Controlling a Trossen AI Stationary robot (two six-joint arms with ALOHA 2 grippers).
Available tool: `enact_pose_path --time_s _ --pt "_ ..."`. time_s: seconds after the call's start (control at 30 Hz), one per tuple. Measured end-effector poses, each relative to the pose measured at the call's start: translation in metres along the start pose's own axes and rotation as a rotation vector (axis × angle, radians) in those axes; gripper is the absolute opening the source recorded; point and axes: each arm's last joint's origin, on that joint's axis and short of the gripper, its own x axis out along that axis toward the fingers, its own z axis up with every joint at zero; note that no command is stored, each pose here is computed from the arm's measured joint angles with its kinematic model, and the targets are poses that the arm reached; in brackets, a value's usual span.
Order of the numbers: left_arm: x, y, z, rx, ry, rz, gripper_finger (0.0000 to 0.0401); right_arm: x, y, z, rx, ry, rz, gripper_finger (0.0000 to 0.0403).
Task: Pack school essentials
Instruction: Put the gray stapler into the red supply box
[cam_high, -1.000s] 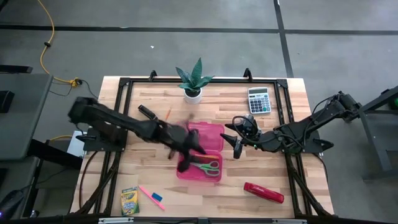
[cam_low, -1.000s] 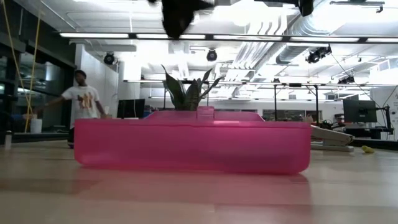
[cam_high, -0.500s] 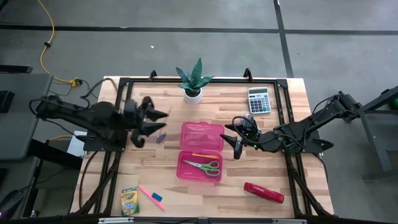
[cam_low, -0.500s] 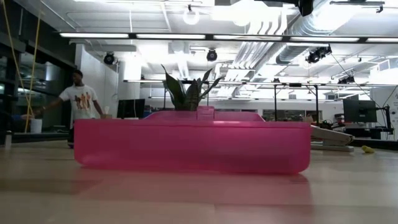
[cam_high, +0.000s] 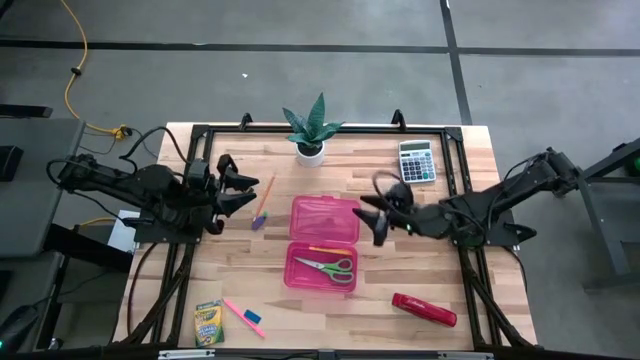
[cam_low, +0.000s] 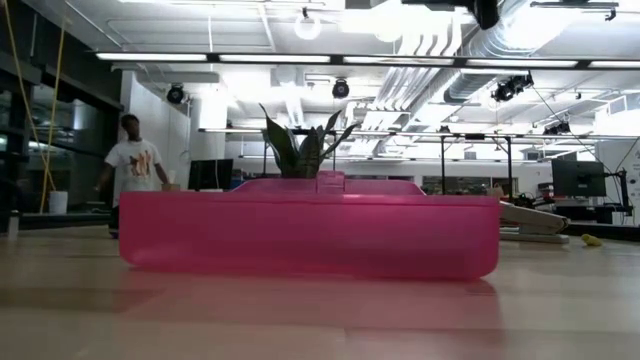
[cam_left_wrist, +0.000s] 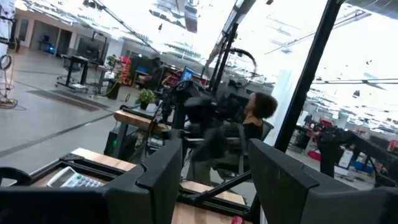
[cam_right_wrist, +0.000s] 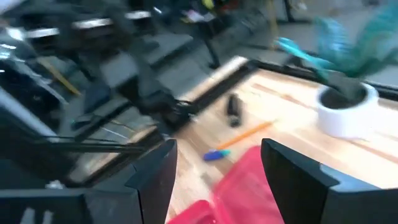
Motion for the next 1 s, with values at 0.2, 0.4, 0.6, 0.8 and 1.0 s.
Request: enact_pose_path --time_s 0.2,0.4,0.6,0.8,1.0 --pt "0.0 0.0 0.0 -0.001 0.0 0.0 0.0172 0.009 -0.043 0.022 0.004 0.269 -0.361 0.0225" --pt "0.0 0.0 -0.001 0.002 0.011 0.002 0.0172 0.004 -0.075 0.018 -0.031 0.513 -0.545 0.0225" --pt "0.0 0.0 -0.002 0.004 0.017 0.004 0.0172 -0.005 -0.098 0.003 0.016 0.695 -0.679 0.0225" --pt "0.0 0.0 -0.002 0.005 0.018 0.004 0.0172 -0.005 -0.128 -0.042 0.036 0.85 -0.756 0.0225" --pt "0.0 0.0 -0.002 0.005 0.021 0.005 0.0172 0.006 -0.149 -0.06 0.013 0.895 -0.675 0.0225"
